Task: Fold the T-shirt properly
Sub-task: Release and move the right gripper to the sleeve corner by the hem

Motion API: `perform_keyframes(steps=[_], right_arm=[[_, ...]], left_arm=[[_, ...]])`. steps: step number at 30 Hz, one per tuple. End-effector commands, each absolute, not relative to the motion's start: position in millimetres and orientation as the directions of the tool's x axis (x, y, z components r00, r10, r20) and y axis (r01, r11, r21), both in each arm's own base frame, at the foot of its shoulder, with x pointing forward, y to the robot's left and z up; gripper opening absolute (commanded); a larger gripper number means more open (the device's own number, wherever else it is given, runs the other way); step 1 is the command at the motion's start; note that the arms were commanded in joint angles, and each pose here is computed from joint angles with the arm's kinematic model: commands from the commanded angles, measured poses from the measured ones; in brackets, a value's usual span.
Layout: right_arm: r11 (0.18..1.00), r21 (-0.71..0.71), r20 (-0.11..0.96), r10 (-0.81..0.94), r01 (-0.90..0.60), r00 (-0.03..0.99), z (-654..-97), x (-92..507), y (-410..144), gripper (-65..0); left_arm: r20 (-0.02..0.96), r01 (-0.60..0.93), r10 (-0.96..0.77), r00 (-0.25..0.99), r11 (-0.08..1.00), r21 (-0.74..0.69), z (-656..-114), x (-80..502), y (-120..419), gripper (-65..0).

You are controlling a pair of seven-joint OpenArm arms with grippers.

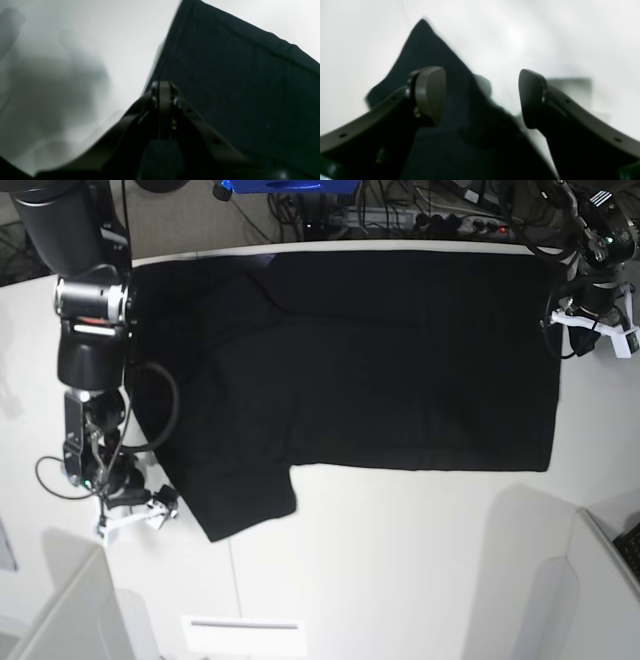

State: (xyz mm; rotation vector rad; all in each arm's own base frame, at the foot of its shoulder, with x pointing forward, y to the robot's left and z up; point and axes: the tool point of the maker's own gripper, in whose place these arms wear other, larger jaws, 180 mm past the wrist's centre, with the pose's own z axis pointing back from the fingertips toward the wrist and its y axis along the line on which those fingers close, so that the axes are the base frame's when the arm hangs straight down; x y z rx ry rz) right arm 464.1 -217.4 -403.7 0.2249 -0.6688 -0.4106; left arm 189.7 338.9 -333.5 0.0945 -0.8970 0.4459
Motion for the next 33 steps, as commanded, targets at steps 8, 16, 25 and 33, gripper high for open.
perform_keyframes(steps=[8,16,25,33], right_arm=[[0.955,0.240,0.616,-0.287,0.172,0.733,-419,489,-215,-21.6],[0.967,0.251,0.585,-0.178,0.033,0.791,-428,481,-182,-22.1],[0.962,0.273,0.564,-0.150,-0.011,0.812,-443,468,-159,-39.0],[0.964,0.266,0.572,-0.147,-0.013,0.807,-444,466,-160,-59.1]], left_arm=[[0.799,-0.402,0.306,0.517,0.911,-0.088,-323,193,344,-65.0],[0.800,-0.402,0.306,0.516,0.911,-0.089,-322,194,344,-65.0],[0.800,-0.402,0.303,0.517,0.912,-0.086,-322,194,344,-65.0],[0.800,-0.387,0.283,0.528,0.919,-0.070,-321,197,347,-65.0]])
